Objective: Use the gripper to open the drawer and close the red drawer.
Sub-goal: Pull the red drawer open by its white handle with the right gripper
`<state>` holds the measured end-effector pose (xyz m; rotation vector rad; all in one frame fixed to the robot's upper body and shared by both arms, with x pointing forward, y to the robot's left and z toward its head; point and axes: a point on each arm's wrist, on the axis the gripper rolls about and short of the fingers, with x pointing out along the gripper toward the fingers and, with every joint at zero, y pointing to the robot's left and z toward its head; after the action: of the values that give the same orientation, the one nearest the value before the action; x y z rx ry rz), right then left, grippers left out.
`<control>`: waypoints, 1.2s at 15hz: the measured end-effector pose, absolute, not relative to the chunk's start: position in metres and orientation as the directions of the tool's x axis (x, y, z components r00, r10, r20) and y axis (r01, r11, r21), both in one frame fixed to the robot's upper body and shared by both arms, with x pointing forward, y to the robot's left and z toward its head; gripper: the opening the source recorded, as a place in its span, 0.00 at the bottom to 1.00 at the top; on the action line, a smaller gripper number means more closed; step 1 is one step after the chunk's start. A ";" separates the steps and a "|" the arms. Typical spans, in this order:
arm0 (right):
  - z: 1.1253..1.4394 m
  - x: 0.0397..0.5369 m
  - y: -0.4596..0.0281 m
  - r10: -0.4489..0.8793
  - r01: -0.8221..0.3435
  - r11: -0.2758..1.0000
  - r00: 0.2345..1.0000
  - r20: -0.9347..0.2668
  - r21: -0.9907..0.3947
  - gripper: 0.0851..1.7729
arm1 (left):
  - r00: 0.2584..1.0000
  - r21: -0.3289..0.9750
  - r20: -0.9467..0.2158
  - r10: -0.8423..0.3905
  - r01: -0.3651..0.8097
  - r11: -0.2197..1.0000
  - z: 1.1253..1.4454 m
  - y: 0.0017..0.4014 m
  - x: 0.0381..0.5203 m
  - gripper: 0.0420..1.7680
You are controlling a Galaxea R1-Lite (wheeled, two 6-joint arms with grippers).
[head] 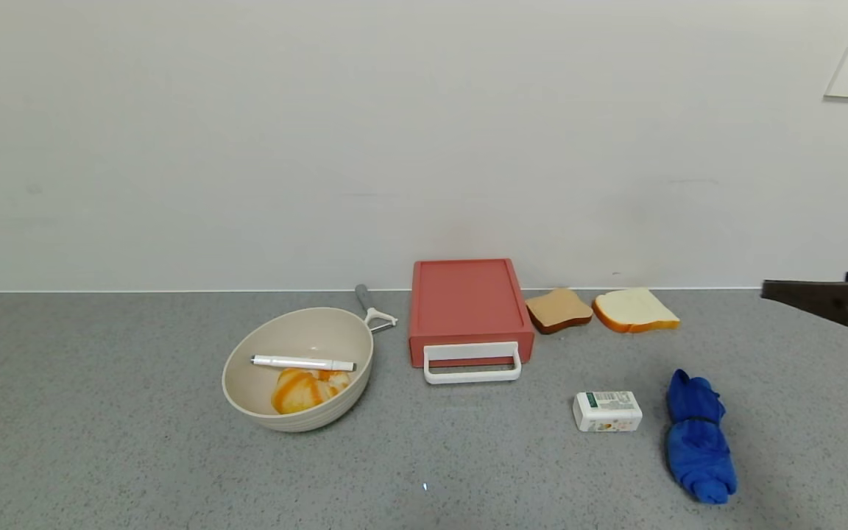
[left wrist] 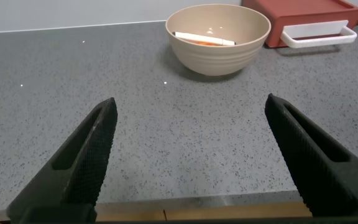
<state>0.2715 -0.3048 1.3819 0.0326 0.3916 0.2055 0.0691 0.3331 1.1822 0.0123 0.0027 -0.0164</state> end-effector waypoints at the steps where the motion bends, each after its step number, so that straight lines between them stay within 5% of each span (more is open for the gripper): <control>1: 1.381 0.287 -0.295 0.226 -0.212 0.974 0.887 -0.403 0.078 0.96 | 1.000 0.012 -0.003 -0.016 0.016 1.000 1.182 0.333 0.069 0.97; 12: 1.325 0.379 -0.150 0.324 -0.338 0.937 0.738 -0.592 0.091 0.96 | 1.000 0.012 -0.002 -0.016 0.016 1.000 1.182 0.333 0.069 0.97; 18: 1.293 0.390 -0.089 0.363 -0.413 0.908 0.682 -0.635 0.074 0.49 | 1.000 0.012 -0.003 -0.017 0.017 1.000 1.182 0.333 0.069 0.97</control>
<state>0.3897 -0.0886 1.2927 -0.0771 0.6950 0.4356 0.0691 0.3331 1.1822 0.0123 0.0027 -0.0168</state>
